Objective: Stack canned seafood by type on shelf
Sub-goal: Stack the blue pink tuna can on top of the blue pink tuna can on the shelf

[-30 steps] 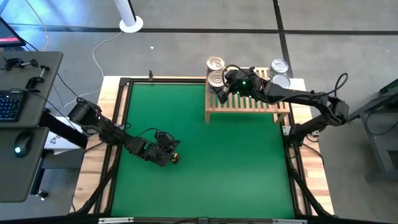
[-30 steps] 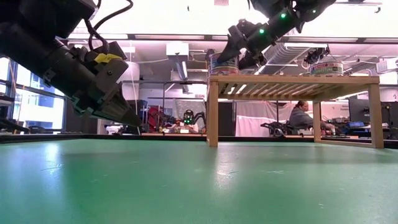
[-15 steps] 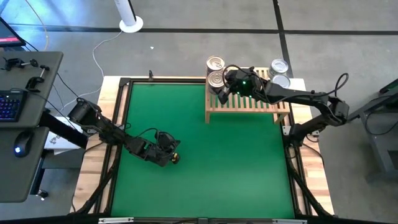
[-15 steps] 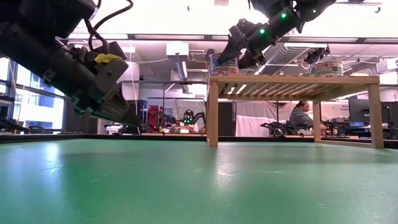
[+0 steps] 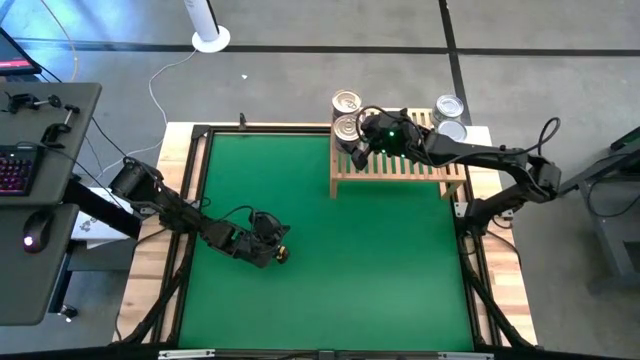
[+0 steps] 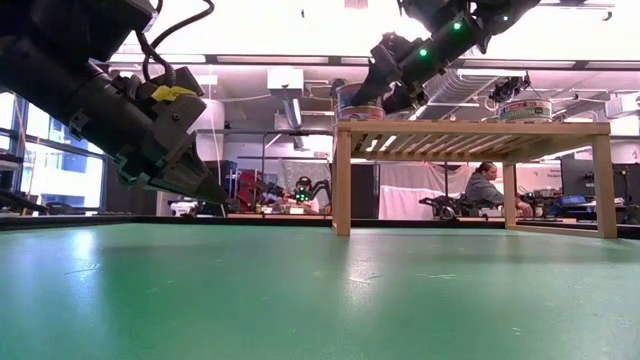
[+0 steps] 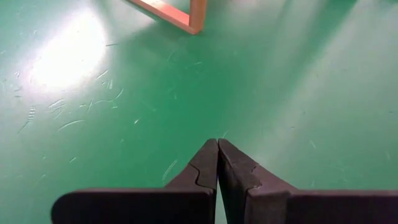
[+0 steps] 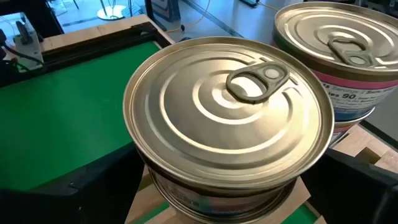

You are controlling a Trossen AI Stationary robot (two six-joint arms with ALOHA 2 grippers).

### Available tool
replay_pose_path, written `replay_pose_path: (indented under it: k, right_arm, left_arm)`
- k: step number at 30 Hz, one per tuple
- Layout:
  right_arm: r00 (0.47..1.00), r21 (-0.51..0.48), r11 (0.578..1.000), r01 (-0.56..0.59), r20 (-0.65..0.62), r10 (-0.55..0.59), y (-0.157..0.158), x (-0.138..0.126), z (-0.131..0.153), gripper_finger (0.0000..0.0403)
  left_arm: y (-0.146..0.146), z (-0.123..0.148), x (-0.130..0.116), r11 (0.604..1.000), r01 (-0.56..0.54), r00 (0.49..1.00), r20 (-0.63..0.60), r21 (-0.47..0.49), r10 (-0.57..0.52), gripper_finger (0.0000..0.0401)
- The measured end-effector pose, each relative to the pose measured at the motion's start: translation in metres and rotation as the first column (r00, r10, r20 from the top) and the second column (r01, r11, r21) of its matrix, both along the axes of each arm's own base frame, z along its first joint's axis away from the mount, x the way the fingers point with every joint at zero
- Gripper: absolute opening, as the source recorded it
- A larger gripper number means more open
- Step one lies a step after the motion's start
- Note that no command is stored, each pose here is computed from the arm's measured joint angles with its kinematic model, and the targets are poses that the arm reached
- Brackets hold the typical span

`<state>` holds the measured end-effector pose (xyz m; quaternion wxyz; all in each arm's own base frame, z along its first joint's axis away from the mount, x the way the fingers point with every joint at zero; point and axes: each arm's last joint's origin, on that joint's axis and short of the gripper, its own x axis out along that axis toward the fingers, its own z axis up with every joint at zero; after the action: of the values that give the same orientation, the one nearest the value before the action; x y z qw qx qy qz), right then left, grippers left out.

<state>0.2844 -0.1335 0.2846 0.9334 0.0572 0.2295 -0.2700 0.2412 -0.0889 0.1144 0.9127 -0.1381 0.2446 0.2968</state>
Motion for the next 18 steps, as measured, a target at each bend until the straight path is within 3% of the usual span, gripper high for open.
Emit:
replay_pose_path:
  k: [9, 18]
  right_arm:
    - [1.0, 0.0, 1.0, 0.003, 0.0, -0.003, 0.0, 0.0, 0.001, 0.04]
    - [0.997, 0.021, 0.999, 0.025, -0.079, -0.023, -0.001, -0.003, 0.023, 0.04]
  left_arm:
    - [0.0, 0.0, 0.0, 1.0, -0.004, 1.0, 0.003, -0.006, 0.004, 0.0]
    - [0.0, 0.0, 0.0, 1.0, -0.005, 1.0, 0.003, -0.005, 0.005, 0.0]
